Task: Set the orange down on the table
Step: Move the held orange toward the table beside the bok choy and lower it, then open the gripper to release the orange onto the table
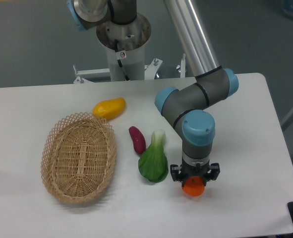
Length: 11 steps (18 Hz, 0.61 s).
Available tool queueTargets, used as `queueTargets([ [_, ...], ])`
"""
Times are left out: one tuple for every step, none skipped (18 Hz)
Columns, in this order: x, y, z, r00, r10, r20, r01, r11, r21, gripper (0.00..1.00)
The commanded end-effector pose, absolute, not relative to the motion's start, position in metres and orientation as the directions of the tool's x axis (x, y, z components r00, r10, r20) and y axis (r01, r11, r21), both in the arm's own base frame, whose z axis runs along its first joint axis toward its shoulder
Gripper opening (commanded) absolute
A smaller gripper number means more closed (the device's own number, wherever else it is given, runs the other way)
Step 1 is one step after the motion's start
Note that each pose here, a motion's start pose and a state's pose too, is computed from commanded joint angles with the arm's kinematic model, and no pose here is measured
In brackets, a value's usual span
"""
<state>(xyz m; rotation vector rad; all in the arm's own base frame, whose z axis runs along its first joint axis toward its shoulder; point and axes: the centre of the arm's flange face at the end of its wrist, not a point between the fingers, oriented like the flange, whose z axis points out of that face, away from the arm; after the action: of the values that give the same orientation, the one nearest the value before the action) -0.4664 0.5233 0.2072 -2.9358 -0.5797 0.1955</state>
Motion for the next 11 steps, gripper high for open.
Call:
queueTargets([
  [-0.468, 0.523, 0.208, 0.916, 0.386, -0.111, 0.367, -0.917, -0.159, 0.75],
  [-0.469, 0.522, 0.208, 0.914, 0.387, -0.125, 0.368, -0.917, -0.153, 0.87],
  [-0.469, 0.522, 0.209, 0.913, 0.386, -0.130, 0.367, -0.918, -0.152, 0.93],
  [-0.470, 0.521, 0.211, 0.914, 0.384, -0.134, 0.364, -0.919, -0.153, 1.00],
  [-0.469, 0.521, 0.213, 0.914, 0.384, -0.134, 0.363, -0.919, -0.155, 1.00],
  [-0.469, 0.521, 0.216, 0.913, 0.384, -0.136, 0.363, -0.918, -0.158, 1.00],
  [-0.470, 0.522, 0.219, 0.913, 0.383, -0.139, 0.361, -0.918, -0.163, 1.00],
  [-0.471, 0.522, 0.221, 0.913, 0.384, -0.141, 0.360, -0.918, -0.167, 1.00],
  [-0.471, 0.522, 0.224, 0.912, 0.384, -0.144, 0.359, -0.917, -0.171, 1.00],
  [-0.470, 0.522, 0.229, 0.911, 0.385, -0.147, 0.359, -0.917, -0.176, 1.00],
  [-0.470, 0.522, 0.230, 0.911, 0.385, -0.147, 0.358, -0.917, -0.178, 1.00],
])
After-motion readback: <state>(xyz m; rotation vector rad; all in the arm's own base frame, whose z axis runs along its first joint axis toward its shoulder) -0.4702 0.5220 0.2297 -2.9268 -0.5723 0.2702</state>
